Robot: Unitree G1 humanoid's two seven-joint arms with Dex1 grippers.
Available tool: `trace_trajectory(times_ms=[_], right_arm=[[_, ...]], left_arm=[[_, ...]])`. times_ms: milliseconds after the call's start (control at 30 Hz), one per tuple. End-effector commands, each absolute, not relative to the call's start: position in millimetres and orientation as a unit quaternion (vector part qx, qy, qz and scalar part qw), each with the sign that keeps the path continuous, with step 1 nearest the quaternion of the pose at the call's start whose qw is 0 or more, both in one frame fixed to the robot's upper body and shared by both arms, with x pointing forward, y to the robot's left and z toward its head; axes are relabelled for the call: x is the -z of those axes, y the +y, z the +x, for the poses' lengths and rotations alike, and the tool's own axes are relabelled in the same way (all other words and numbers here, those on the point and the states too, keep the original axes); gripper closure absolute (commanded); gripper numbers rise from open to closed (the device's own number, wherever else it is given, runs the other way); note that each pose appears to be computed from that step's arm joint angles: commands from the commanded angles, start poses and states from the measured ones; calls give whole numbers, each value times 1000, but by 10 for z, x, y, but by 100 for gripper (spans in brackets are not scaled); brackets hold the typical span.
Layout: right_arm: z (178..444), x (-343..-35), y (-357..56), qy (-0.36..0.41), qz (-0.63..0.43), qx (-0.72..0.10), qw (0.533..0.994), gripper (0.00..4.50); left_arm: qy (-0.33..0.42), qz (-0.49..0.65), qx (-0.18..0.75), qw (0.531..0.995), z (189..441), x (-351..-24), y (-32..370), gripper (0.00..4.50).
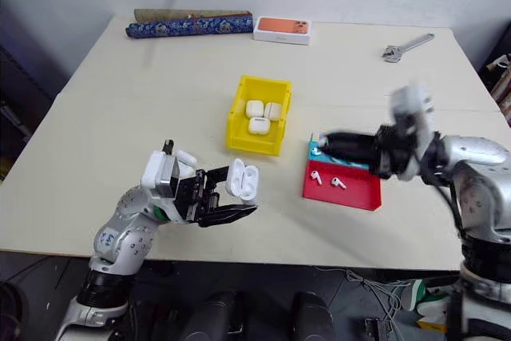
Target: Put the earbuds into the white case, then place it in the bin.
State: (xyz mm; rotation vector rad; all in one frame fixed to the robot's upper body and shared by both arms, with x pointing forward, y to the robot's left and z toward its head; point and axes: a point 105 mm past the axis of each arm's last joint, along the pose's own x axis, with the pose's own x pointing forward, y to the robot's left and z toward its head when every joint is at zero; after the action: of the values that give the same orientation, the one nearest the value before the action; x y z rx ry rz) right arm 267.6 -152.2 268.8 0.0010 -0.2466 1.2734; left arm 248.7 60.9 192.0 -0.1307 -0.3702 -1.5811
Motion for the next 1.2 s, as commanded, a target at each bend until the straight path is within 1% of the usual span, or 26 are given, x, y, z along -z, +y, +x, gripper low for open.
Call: trace_trajectory(times_ms=[33, 133, 167, 300, 433, 533, 700, 967, 1100, 1167, 1200], right_arm=[[2446, -2825, -1277, -207, 10, -617, 759, 406], [2365, -2805, -1036, -256, 11, -633, 731, 406], [2356, -2784, -981, -260, 13, -636, 726, 406], [2390, -2711, -868, -278, 12, -635, 720, 406], [2379, -2610, -815, -270, 7, -646, 714, 406], [2396, -2495, -789, -258, 4, -650, 715, 406], [2457, -2416, -758, -253, 1, -646, 720, 406], [2513, -2227, -819, -231, -29, -646, 727, 406], [2530, -2149, -834, -195, -6, -658, 728, 406], [2526, -2130, -844, -191, -14, -662, 725, 332], [2527, -2151, -854, -205, -27, -658, 724, 307]], left_arm=[[-173, -67, 723, 666, 2489, -2024, 583, 173], [-169, -70, 732, 656, 2506, -2072, 555, 173], [-168, -72, 734, 654, 2512, -2089, 552, 173], [-163, -67, 741, 648, 2512, -2105, 526, 173], [-162, -61, 737, 653, 2525, -2102, 527, 173], [-162, -55, 736, 656, 2531, -2099, 531, 173], [-166, -49, 736, 655, 2532, -2099, 483, 173], [-173, -50, 732, 657, 2538, -2112, 458, 173], [-178, -48, 729, 659, 2547, -2120, 445, 173], [-182, -46, 727, 660, 2554, -2130, 447, 173], [-184, -45, 726, 661, 2557, -2134, 449, 173]])
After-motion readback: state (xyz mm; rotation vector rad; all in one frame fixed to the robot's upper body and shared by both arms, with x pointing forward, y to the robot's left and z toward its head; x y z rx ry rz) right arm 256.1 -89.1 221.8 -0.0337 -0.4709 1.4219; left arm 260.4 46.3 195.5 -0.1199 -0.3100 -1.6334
